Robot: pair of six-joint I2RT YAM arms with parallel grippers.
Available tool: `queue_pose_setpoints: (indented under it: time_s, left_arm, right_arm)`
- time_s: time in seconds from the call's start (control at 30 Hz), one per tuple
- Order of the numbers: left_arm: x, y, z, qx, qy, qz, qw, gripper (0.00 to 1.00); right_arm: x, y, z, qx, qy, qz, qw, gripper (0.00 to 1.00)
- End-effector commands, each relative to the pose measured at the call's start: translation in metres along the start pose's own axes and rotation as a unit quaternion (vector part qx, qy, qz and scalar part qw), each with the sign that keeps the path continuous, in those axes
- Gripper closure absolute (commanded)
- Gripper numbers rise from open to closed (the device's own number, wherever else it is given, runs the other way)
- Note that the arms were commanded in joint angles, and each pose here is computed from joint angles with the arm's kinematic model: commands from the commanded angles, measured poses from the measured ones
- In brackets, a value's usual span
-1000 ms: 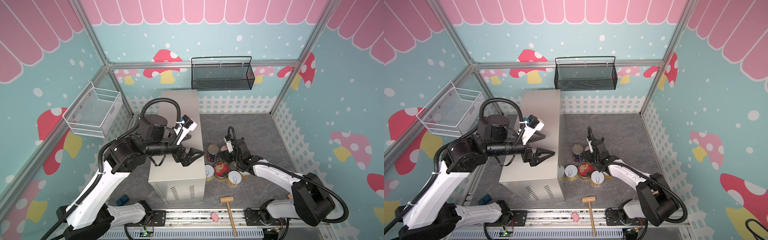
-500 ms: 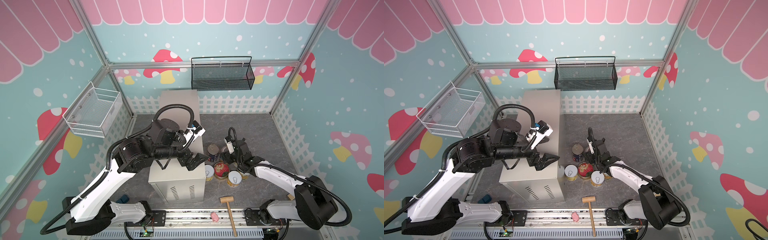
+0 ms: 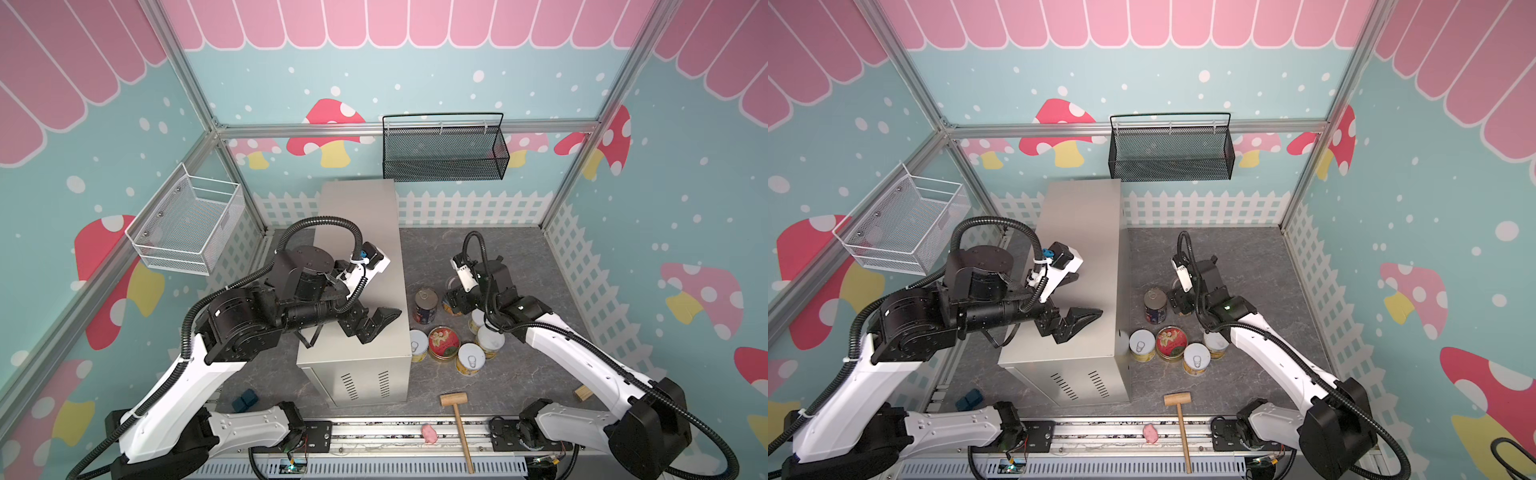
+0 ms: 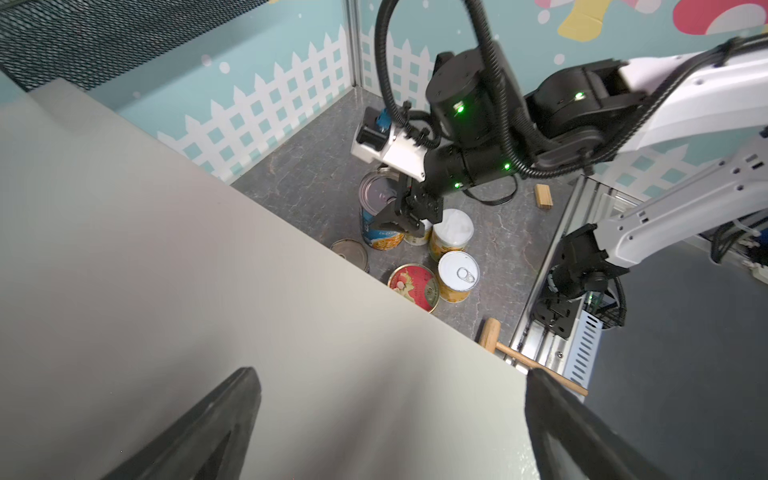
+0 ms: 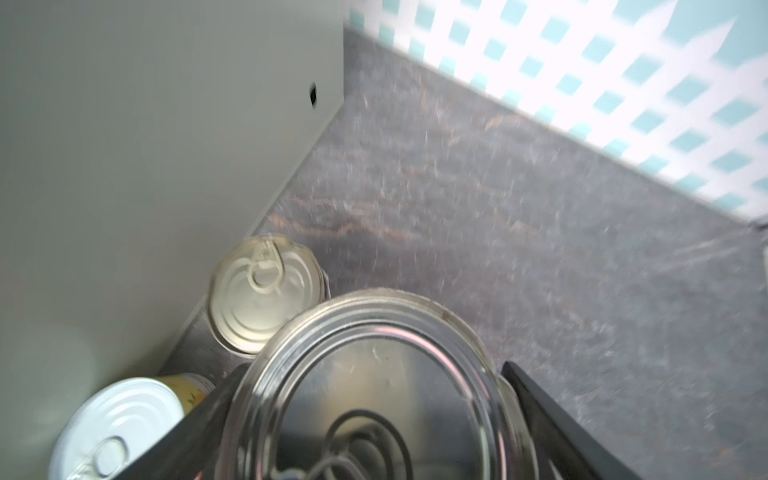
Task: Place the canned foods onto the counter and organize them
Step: 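Lower the right gripper onto the blue Progresso soup can and close it, then lift the blue soup can with the right gripper onto the cabinet top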
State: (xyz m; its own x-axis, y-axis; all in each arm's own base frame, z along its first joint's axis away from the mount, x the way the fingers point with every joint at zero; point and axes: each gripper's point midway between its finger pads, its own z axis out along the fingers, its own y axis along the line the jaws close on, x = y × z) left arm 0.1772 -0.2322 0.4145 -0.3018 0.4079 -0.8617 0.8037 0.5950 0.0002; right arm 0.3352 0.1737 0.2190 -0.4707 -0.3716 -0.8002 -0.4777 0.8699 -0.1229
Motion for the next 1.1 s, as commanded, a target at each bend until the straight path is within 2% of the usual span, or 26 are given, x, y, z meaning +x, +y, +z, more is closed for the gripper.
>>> queue_pose_setpoints:
  time_s: [0.0, 0.23, 0.47, 0.7, 0.9, 1.07]
  left_arm:
    - [0.003, 0.015, -0.008, -0.045, -0.003, 0.014, 0.999, 0.00]
    - [0.003, 0.024, -0.030, -0.074, -0.025, 0.029, 0.997, 0.00]
    - [0.010, 0.027, -0.042, -0.084, -0.025, 0.037, 0.995, 0.00]
    - [0.014, 0.028, -0.050, -0.089, -0.027, 0.044, 0.995, 0.00]
    - [0.016, 0.029, -0.054, -0.091, -0.030, 0.051, 0.994, 0.00]
    - [0.015, 0.027, -0.060, -0.086, -0.040, 0.050, 0.994, 0.00]
  right_arm:
    - [-0.084, -0.002, -0.048, -0.015, -0.114, -0.023, 0.993, 0.34]
    - [-0.163, 0.011, -0.105, -0.075, -0.171, -0.059, 0.981, 0.35]
    - [-0.222, 0.041, -0.153, -0.172, -0.234, -0.104, 0.951, 0.36]
    - [-0.253, 0.073, -0.191, -0.263, -0.275, -0.145, 0.914, 0.36]
    - [-0.266, 0.104, -0.206, -0.326, -0.289, -0.171, 0.883, 0.35]
    - [-0.268, 0.132, -0.198, -0.349, -0.279, -0.178, 0.877, 0.35]
